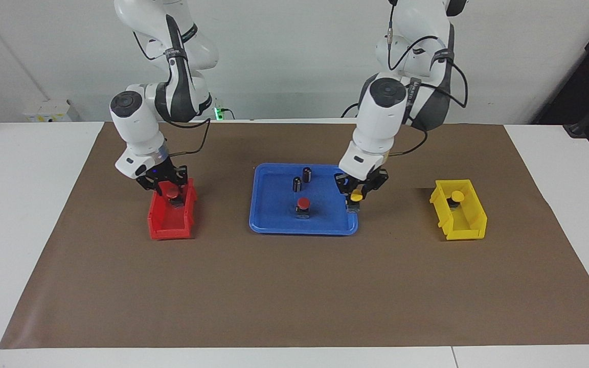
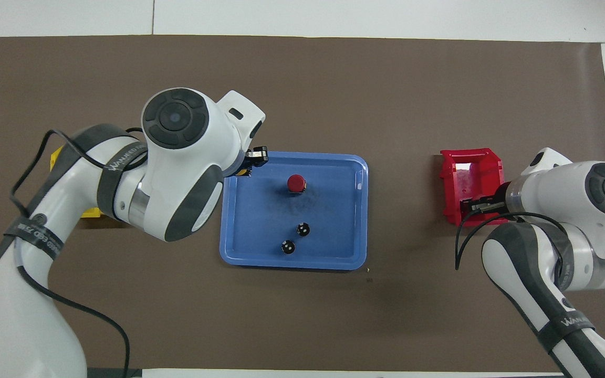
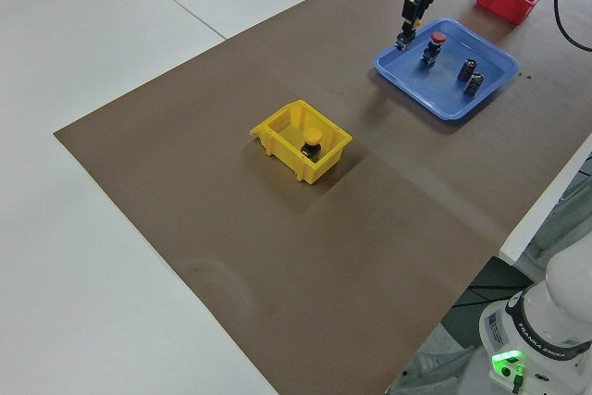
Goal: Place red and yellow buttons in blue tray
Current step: 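Place the yellow button in the tray with the left gripper, then place the red button with the right gripper while the left gripper grasps yellow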
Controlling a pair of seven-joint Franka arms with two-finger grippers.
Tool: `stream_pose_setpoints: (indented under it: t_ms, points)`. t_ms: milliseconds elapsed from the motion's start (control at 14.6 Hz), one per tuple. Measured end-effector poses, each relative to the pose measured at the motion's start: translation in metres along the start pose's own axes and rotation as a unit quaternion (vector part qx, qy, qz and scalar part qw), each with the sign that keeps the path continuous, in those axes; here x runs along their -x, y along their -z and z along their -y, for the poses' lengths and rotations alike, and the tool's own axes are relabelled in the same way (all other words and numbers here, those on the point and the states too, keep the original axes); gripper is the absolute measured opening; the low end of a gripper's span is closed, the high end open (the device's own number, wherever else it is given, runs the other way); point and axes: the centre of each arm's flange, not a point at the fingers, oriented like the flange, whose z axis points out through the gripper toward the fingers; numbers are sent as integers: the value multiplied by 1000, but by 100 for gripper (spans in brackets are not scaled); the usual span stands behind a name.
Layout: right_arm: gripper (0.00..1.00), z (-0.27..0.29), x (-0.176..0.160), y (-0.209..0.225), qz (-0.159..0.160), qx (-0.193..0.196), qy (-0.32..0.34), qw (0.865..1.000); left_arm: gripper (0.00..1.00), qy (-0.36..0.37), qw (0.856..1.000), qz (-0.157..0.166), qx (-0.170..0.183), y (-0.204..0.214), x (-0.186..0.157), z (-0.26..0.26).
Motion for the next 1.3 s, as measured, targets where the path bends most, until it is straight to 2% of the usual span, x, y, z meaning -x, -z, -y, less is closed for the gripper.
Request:
stream_pose_setpoints:
  t_ms: [68,137,205,479,753,959,1027,1164,1301]
  points:
    - [51,0,1,-2,2,0,0,1000,41,2,1000,4,1,-12,6,-4]
    - [43,1,2,-3,4,-1,0,1000,41,2,1000,9,4,-21,11,-6]
    - [41,1,3,-3,4,-1,0,1000,41,0,1000,11,6,-28,15,-8]
    - [41,0,-4,9,4,0,3,1000,41,-5,1000,4,12,-53,26,-22]
    - [41,1,-36,72,25,-4,9,1000,41,-5,1000,1,14,-60,25,-24]
    - [41,44,-64,112,21,-7,5,1000,46,-4,1000,0,14,-59,24,-24]
    - [41,70,-74,120,16,-8,-3,1000,52,-3,1000,0,15,-58,23,-24]
    - [41,122,-87,126,6,-10,-26,1000,71,1,1000,3,11,-44,17,-21]
    - [41,171,-93,119,-10,-16,-52,998,92,13,1000,9,5,-10,4,-4]
